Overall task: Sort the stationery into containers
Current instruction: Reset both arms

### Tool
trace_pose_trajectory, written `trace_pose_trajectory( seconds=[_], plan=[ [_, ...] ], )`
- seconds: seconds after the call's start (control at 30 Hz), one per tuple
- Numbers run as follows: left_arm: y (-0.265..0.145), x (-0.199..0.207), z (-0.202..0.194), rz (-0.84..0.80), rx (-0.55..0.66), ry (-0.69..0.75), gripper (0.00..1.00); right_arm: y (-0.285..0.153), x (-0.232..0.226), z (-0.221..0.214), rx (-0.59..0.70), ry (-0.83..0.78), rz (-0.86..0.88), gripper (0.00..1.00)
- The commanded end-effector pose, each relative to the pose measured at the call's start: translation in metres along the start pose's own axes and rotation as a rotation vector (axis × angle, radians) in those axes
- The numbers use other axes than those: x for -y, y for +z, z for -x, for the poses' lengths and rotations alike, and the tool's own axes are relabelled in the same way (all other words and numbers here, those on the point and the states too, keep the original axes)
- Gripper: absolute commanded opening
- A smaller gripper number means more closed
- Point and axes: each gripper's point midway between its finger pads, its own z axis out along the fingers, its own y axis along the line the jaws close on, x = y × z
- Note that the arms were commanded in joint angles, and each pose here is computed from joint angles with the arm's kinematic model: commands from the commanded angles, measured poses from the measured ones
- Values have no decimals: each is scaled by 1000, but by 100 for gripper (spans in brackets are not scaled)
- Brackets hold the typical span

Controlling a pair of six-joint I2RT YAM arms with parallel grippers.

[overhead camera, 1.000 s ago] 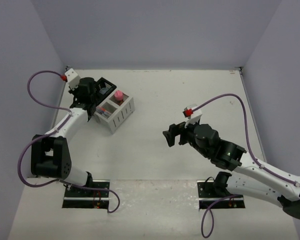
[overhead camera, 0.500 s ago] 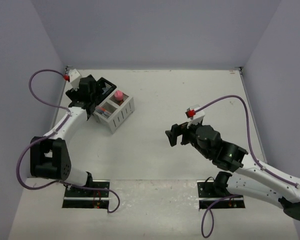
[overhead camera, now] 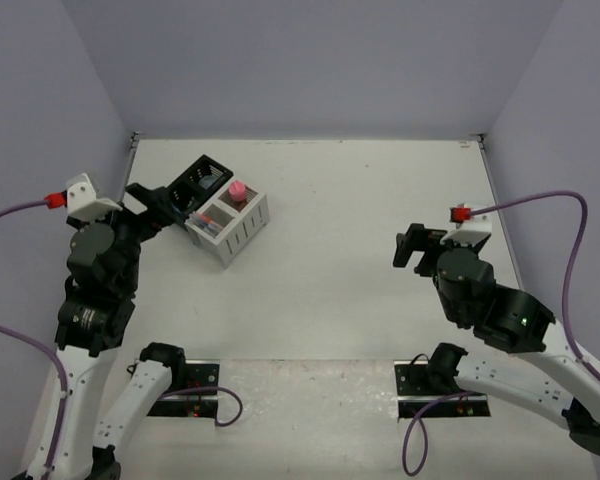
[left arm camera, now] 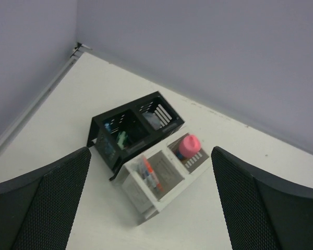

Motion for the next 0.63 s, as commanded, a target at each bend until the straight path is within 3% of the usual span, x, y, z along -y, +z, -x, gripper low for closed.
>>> trace_pose_trajectory(
  seconds=[0.0,0.17,0.6],
  plan=[
    [-15,-39,-36,94,-79,148,100,-12,38,5,37,47,-126,99],
    [-23,-71,-56,178,-27,158,100,-17,45,-6,48,101,-92,99],
    [-29,-74,-53,177,0,137,100,-15,46,-18,27,138,-109,99]
  ],
)
